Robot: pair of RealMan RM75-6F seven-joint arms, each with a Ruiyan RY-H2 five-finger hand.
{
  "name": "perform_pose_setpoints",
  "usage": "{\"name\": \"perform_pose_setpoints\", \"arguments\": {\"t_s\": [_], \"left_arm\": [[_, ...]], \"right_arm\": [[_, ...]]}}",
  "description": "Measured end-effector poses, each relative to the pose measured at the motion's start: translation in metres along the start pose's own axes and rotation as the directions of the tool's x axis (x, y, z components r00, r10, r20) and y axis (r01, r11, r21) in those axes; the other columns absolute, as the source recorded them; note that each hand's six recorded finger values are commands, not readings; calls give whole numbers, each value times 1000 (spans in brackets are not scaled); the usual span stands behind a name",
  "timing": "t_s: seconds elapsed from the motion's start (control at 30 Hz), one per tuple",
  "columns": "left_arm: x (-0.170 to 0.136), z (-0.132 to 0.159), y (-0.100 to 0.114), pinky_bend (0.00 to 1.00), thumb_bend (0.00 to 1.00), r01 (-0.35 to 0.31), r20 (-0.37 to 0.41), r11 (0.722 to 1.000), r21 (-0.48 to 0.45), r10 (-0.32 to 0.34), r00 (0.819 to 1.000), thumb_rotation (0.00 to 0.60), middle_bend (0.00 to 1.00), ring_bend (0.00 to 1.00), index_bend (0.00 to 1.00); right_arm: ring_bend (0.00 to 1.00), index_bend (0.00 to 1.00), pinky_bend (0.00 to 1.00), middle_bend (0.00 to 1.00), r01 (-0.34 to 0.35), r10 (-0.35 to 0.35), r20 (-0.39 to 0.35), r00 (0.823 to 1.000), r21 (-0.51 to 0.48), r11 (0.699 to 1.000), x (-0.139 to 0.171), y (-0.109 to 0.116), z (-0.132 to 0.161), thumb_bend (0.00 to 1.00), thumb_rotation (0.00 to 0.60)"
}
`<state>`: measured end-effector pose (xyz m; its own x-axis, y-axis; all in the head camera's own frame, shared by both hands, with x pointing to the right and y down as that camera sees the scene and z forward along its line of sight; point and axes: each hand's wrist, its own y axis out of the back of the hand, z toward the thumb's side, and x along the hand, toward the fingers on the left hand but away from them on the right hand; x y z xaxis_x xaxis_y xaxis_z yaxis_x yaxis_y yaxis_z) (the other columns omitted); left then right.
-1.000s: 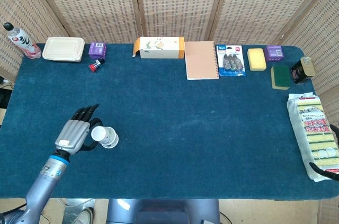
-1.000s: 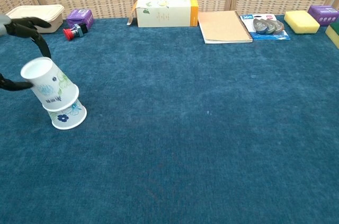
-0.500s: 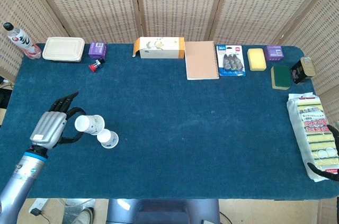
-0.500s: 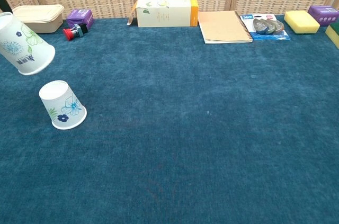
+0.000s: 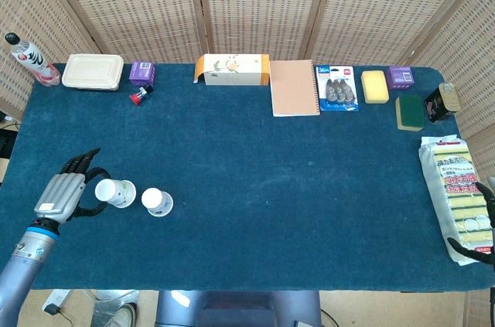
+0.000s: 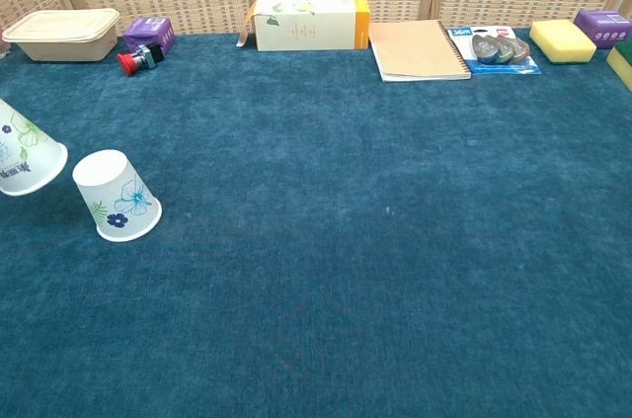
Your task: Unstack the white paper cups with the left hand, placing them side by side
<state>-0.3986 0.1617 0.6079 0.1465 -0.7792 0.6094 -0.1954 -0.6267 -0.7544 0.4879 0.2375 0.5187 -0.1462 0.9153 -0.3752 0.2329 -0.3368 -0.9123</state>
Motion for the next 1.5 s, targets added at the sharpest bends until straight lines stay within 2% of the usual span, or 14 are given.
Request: {"name": "perform_pose_setpoints", "arguments": {"t_s": [0.23,0.47,0.9,1.5], "left_arm": [[7,-9,-24,49,252,31,-8,999,15,-31,999,600,0,0,387],[20,-5,-42,49,252,60,15,998,12,-60,998,600,0,0,387],[28,12,-47,49,251,78,45,997,21,-78,996,600,0,0,387],[38,61,-55,49,249,115,111,992,46,-120,987,600,0,0,387]], "right_arm": [[0,56,0,0,-10,10,-9,1000,1,1000,1,-2,3,24,600],[0,56,0,0,-10,10,-2,1000,-4,1000,0,-2,1,24,600],[0,56,0,0,-11,11,-2,1000,-6,1000,0,-1,0,24,600],[0,56,0,0,-6,6,-2,1000,-10,1000,0,0,0,24,600]]}}
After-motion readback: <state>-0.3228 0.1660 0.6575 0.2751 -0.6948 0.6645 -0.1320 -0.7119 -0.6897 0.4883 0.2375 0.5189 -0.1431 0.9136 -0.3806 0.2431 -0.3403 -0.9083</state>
